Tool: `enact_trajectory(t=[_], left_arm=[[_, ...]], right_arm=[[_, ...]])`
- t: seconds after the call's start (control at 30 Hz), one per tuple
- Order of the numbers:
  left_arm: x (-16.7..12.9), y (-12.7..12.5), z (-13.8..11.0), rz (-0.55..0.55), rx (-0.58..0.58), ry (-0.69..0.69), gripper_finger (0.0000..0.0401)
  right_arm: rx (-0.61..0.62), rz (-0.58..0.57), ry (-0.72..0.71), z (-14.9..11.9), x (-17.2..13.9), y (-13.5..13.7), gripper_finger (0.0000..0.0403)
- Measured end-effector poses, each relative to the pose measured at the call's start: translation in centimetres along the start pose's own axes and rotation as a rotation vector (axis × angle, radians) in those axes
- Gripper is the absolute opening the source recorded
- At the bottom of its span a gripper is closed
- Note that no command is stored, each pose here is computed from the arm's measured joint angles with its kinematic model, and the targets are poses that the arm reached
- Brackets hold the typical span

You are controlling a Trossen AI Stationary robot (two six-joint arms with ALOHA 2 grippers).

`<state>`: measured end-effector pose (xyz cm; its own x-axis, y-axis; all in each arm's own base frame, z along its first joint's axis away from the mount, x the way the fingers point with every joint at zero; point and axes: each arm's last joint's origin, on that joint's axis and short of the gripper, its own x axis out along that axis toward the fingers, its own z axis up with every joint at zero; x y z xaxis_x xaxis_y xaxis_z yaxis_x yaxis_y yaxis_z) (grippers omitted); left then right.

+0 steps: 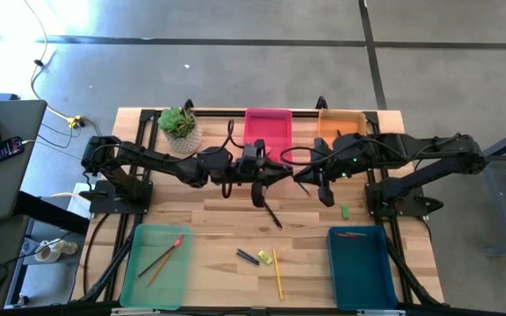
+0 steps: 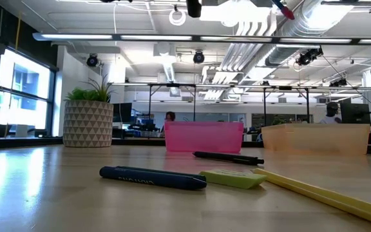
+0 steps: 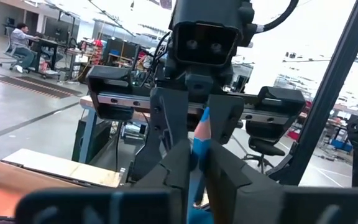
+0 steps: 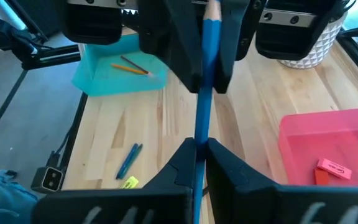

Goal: Sort crayons/erasers/pens/pencils in bins
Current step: Put the blue pencil into the green bin bin

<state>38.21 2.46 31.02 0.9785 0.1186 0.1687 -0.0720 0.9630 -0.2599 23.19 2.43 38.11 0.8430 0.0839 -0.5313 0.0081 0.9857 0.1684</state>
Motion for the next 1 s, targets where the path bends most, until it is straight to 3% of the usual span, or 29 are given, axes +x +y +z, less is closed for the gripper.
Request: enact_trajectory(t=[0.17, 0.37, 0.57, 0.77, 1.0], left_arm=[[0.0, 0.0, 0.0, 0.0, -0.001, 0.006, 0.0009], [0.0, 0.2, -0.7, 0.035, 0.003, 0.074, 0.0014], [-0.7, -0.1, -1.0, 0.115, -0.034, 0.227, 0.0011], [-3.0, -1.3, -0.1, 0.261, -0.002, 0.46, 0.0011], [-6.3, -2.6, 1.7, 0.335, -0.101, 0.579, 0.0011]], right_arm=[[-0.003, -0.002, 0.0, 0.0, 0.0, 0.0, 0.0025], [-0.02, -0.004, 0.003, 0.0, 0.0, 0.0, 0.0084], [-0.021, -0.015, 0.004, -0.1, 0.0, -0.1, 0.0135], [-0.029, -0.026, 0.031, -0.3, 0.0, -0.1, 0.015], [-0.018, -0.062, 0.034, -0.3, 0.3, -0.2, 0.0151]])
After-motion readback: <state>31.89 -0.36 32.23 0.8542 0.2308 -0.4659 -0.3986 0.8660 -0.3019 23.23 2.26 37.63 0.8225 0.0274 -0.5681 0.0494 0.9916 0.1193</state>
